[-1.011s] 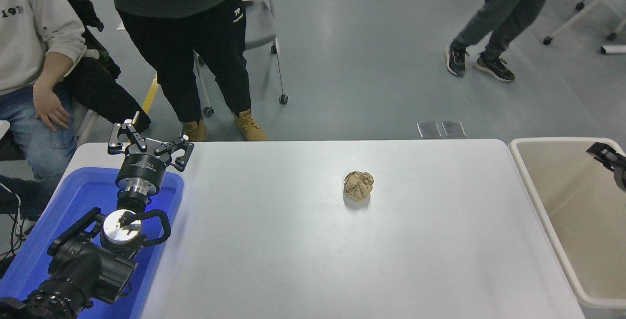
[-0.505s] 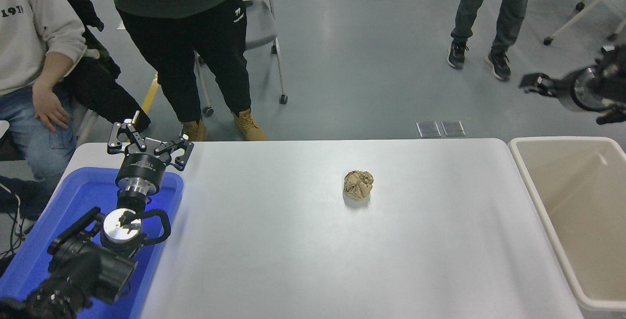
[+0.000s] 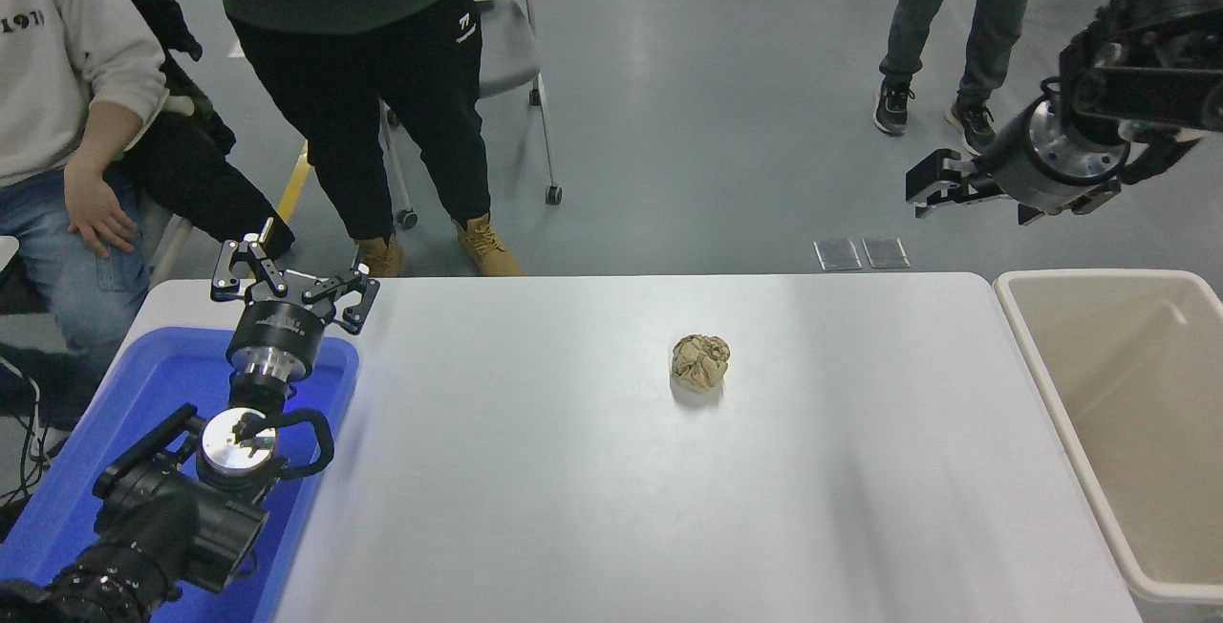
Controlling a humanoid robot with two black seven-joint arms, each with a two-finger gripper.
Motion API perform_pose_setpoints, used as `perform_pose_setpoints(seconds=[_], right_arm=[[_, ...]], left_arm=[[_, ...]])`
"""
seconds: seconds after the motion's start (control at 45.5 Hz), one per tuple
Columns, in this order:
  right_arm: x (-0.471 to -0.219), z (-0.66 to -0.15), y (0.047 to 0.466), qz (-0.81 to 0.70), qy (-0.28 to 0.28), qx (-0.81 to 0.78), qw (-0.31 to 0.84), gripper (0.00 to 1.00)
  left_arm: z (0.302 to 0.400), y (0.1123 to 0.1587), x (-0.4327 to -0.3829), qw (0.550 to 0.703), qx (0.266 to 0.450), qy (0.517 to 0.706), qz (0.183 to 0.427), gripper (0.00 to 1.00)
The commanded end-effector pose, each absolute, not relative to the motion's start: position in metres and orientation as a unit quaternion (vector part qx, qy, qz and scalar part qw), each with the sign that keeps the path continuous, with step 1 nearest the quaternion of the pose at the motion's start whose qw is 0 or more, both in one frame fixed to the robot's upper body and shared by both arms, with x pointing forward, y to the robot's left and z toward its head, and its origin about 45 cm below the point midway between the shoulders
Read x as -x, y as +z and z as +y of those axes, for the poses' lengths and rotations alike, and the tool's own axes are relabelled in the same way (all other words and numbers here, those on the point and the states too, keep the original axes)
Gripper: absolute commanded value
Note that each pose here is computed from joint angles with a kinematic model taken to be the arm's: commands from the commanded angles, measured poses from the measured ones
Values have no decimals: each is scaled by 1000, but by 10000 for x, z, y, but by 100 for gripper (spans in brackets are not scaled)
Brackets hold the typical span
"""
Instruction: Pick up foil plate and place in dustbin
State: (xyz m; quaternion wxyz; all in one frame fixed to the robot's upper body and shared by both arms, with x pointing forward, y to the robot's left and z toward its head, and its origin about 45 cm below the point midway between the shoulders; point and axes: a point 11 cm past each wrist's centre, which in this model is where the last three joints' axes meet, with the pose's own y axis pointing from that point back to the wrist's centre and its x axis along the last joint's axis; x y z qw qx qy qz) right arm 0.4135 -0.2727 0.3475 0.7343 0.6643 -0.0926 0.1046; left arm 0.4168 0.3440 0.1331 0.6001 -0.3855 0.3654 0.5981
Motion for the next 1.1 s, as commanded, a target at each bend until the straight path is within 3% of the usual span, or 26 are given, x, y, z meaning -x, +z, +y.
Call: perform_pose_setpoints(seconds=[0.0, 0.33, 1.077], right_arm=[[-3983, -2500, 3564, -41, 102, -666, 738, 100], [-3985, -2451, 3607, -45, 103, -672, 732, 100], [-3916, -2543, 3288, -28, 68, -678, 731, 100]], left_arm=[[3446, 1333, -4169, 600, 385, 599, 365, 99], [3438, 1331, -4169, 600, 386, 598, 366, 99], [3439, 1326, -4164, 600, 386, 598, 366, 99]])
